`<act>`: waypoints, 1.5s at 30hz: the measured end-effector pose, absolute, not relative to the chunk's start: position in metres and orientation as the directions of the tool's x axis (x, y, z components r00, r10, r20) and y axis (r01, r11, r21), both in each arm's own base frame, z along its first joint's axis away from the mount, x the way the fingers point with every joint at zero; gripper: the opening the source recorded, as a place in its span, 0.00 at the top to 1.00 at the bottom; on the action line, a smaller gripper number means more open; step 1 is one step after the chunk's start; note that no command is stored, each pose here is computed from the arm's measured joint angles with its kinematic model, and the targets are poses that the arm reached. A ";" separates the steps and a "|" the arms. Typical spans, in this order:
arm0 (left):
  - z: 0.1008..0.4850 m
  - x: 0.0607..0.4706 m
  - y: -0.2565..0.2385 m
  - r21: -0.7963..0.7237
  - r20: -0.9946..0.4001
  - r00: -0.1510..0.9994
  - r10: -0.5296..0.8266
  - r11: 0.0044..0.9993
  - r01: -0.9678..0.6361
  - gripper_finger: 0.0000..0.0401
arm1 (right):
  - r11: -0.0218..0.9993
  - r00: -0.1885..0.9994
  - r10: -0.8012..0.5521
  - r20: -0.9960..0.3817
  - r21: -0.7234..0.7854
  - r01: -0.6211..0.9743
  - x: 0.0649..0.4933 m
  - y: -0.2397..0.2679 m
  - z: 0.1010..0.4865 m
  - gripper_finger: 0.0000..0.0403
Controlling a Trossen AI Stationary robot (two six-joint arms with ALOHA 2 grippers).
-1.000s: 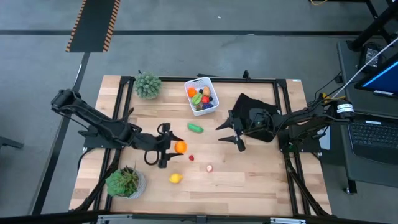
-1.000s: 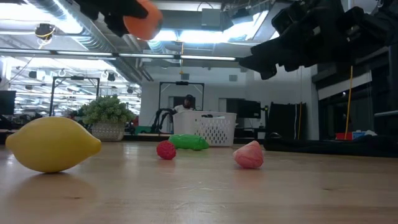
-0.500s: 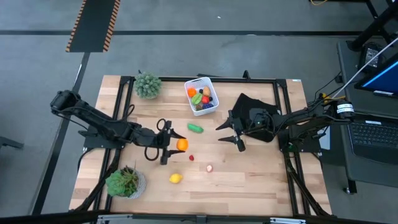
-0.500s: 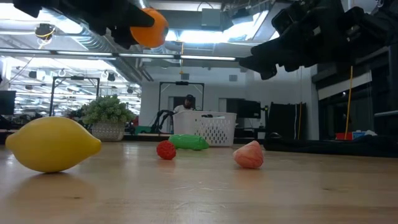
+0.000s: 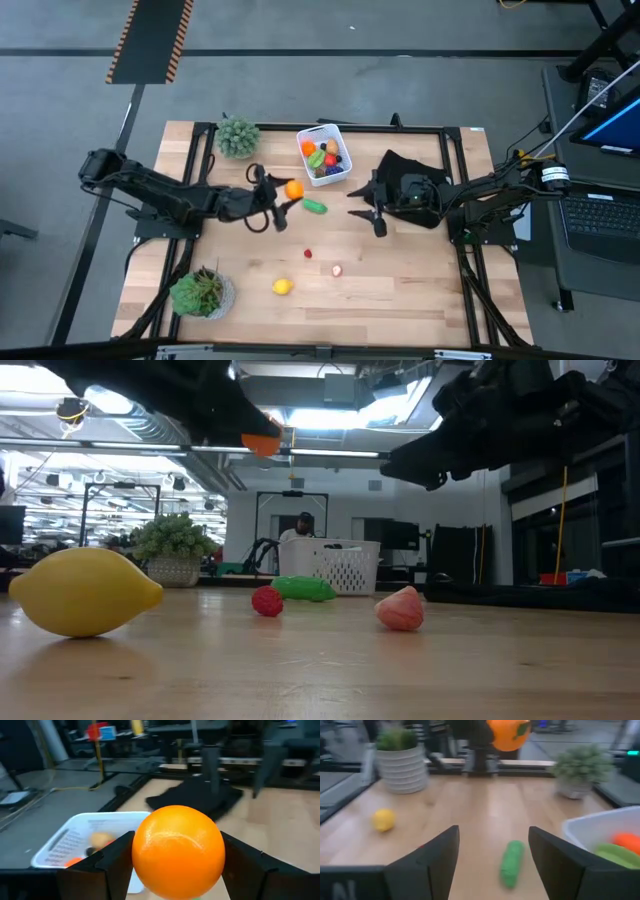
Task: Pick and placing Produce into tupperware
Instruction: Put the orange into the basket
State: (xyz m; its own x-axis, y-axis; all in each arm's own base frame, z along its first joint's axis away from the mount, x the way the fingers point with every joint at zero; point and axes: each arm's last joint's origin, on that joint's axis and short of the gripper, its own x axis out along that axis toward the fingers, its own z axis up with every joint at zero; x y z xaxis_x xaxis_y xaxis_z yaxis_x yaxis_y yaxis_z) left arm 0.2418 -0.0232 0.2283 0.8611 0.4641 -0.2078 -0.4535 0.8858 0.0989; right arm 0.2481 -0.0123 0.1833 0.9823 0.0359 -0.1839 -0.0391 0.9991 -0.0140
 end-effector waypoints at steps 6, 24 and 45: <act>0.221 0.247 -0.002 0.099 -0.226 0.811 0.540 0.841 -0.532 0.40 | 0.987 0.970 -0.157 -0.184 -0.012 0.158 0.248 -0.018 0.183 0.40; 0.196 0.271 0.074 0.085 -0.176 0.797 0.578 0.815 -0.573 0.40 | 0.980 0.958 -0.198 -0.207 -0.033 0.196 0.247 -0.019 0.181 0.40; 0.200 0.310 0.128 0.118 -0.167 0.793 0.586 0.810 -0.574 0.40 | 0.978 0.955 -0.202 -0.215 -0.086 0.188 0.247 -0.020 0.180 0.40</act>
